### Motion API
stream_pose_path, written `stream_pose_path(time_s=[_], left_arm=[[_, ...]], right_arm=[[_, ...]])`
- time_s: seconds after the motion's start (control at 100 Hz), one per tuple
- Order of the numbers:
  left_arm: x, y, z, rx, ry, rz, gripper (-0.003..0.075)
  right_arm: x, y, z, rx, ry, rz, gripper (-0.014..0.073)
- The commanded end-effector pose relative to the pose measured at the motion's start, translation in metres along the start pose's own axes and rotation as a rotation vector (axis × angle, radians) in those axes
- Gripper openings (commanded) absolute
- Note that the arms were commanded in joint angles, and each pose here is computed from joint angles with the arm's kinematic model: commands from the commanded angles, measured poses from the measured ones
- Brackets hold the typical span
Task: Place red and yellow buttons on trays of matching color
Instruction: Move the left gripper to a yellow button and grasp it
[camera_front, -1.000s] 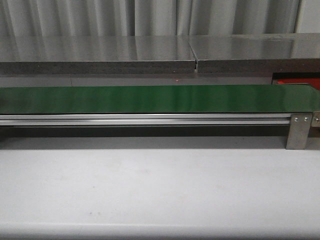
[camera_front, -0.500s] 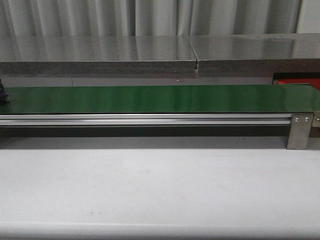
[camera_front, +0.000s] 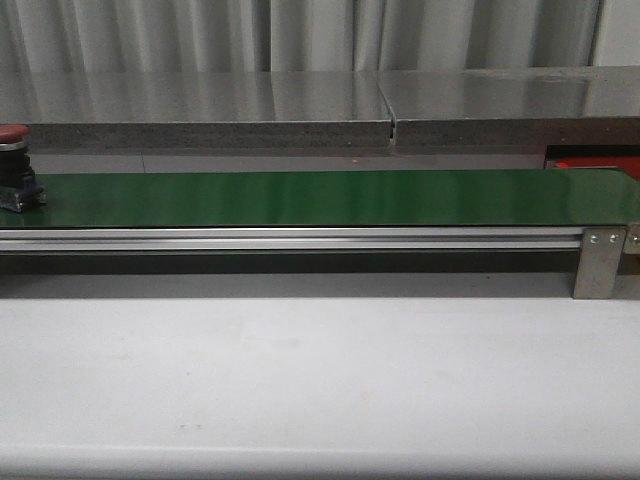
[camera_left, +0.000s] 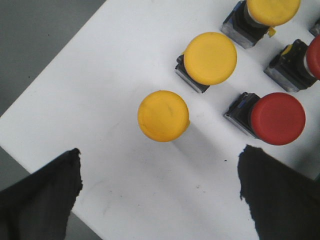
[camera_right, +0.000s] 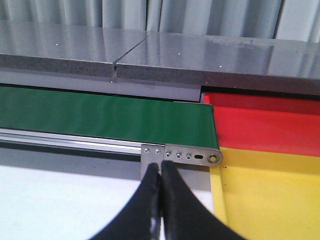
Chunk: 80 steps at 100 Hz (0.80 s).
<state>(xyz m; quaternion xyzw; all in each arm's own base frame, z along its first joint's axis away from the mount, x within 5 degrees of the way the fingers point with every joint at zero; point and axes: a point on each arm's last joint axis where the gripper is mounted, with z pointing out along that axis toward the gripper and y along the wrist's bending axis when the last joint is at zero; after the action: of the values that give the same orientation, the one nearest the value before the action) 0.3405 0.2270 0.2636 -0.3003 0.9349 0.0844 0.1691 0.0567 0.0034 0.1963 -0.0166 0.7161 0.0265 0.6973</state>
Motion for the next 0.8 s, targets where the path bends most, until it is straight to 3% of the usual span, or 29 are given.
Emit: stream_pose_path(time_s=[0.0, 0.79], left_arm=[[-0.008, 0.002, -0.027, 0.005, -0.131, -0.015, 0.0609], [-0.012, -0.003, 0.023, 0.007, -0.093, -0.005, 0.0608]], right_arm=[[-0.014, 0.0, -0.003, 0.003, -0.116, -0.008, -0.0118], [-0.014, 0.0, -0.003, 0.003, -0.116, -0.008, -0.0118]])
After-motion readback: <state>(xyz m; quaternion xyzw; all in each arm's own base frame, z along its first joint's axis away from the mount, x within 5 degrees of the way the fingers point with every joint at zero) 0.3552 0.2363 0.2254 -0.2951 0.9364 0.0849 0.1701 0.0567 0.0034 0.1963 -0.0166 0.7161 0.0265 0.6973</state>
